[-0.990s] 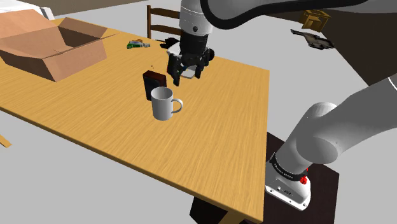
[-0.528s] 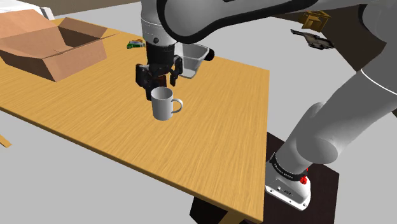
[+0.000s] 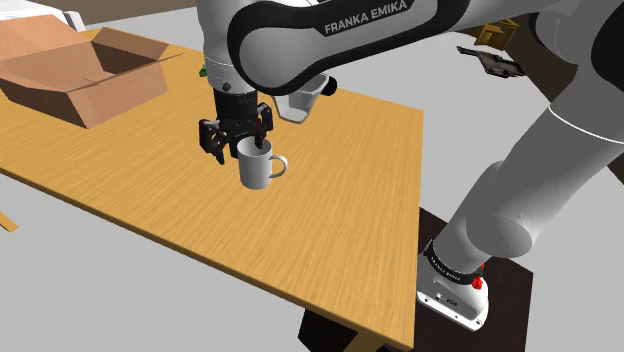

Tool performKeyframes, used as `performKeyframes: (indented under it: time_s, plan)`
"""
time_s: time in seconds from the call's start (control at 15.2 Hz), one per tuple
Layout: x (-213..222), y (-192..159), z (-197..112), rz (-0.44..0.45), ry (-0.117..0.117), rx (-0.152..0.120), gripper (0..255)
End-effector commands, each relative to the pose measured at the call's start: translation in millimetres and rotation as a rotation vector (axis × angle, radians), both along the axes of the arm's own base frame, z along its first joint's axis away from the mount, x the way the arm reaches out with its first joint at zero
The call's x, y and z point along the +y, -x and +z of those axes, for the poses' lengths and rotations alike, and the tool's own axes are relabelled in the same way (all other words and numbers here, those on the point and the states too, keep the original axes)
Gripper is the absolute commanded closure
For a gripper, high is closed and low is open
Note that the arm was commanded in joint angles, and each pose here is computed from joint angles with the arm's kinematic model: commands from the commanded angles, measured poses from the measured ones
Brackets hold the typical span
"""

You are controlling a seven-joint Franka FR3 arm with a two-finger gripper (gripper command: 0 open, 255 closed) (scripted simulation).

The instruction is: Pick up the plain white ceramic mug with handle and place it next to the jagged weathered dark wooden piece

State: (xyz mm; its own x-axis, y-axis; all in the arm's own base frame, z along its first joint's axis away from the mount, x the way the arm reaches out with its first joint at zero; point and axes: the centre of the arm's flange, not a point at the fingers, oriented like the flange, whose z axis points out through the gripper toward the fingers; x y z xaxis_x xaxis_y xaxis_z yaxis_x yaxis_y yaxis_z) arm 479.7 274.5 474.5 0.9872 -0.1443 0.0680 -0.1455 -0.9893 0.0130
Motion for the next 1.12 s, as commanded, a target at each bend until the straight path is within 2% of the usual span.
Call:
performKeyframes:
  time_s: [0.0,0.53,0.59,1.06]
  plan:
    - [-0.8,-0.6,-12.8,0.0,0.0,-0.001,0]
    - [-0.8,-0.6,-12.7,0.0,0.0,-0.001,0]
    - [-0.8,-0.6,-12.7,0.0,0.0,-0.001,255]
    - [-0.8,-0.6,-12.7,0.0,0.0,-0.001,255]
